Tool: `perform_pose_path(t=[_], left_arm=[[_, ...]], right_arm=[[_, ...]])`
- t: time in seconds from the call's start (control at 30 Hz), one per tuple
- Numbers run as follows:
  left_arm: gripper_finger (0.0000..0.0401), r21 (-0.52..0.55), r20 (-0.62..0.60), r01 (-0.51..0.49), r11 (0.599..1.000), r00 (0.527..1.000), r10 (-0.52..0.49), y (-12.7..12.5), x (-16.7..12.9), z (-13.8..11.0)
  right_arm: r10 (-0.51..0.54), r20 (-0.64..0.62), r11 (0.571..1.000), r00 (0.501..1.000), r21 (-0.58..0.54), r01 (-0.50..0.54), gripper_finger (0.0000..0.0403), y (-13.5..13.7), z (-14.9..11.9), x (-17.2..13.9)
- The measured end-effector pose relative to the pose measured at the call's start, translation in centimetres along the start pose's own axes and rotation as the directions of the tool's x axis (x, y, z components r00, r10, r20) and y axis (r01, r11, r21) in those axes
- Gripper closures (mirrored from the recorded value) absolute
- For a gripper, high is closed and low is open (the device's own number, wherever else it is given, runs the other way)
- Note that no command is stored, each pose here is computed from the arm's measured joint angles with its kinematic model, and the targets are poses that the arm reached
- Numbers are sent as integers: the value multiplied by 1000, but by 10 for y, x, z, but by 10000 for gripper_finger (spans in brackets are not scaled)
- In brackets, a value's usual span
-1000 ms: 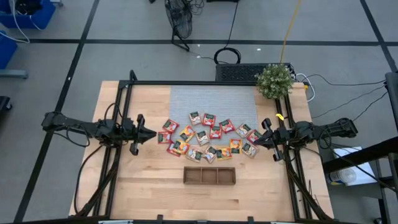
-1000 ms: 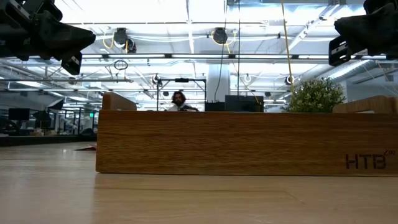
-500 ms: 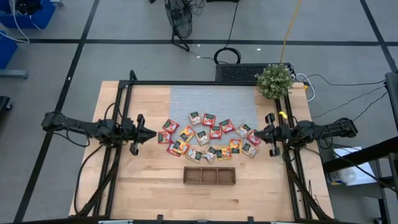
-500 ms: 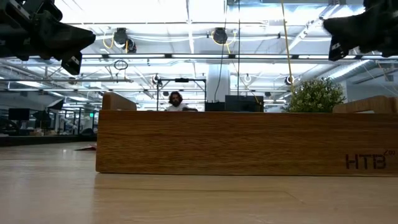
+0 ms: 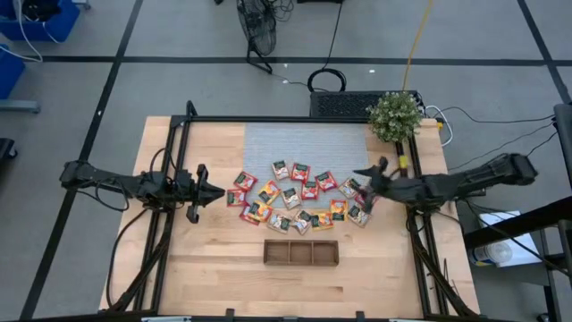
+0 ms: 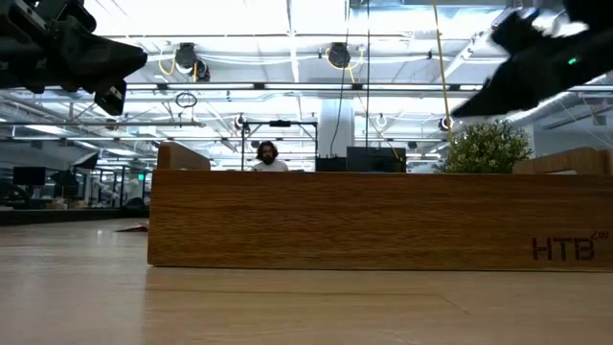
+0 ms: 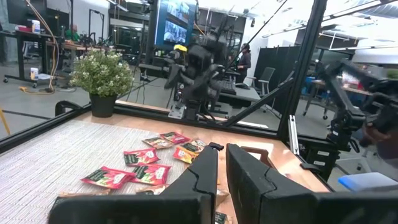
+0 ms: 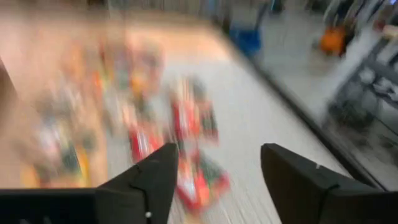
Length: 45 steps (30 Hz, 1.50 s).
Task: Pick & Place Tea
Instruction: Put the red tea bag into the left section of the wooden organizer
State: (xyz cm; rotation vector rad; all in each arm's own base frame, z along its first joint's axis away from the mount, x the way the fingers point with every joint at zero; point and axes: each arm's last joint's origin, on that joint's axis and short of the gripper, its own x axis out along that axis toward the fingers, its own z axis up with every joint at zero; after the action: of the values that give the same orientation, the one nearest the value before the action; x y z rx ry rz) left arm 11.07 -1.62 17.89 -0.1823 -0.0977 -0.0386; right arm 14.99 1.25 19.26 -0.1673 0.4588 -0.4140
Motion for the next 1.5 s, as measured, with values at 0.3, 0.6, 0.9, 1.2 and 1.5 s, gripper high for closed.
perform_pose_path(t=[0.3,0.6,0.9,1.2,1.5], left_arm=[[366,-1,9,1,1000,1000,-1,0,0,1],[366,-1,9,1,1000,1000,-1,0,0,1],[366,-1,8,1,1000,1000,-1,0,0,1],[366,-1,9,1,1000,1000,-1,0,0,1],[366,-1,8,1,1000,1000,-1,0,0,1]], right_arm=[[-66,-443,956,894,-286,-72,167,16,19,70],[202,-515,940,833,-136,-312,172,19,1,116],[167,-539,947,826,-146,-287,177,12,-13,137],[169,-542,948,823,-138,-286,209,8,-13,137],[185,-547,945,816,-129,-301,319,9,-14,137]])
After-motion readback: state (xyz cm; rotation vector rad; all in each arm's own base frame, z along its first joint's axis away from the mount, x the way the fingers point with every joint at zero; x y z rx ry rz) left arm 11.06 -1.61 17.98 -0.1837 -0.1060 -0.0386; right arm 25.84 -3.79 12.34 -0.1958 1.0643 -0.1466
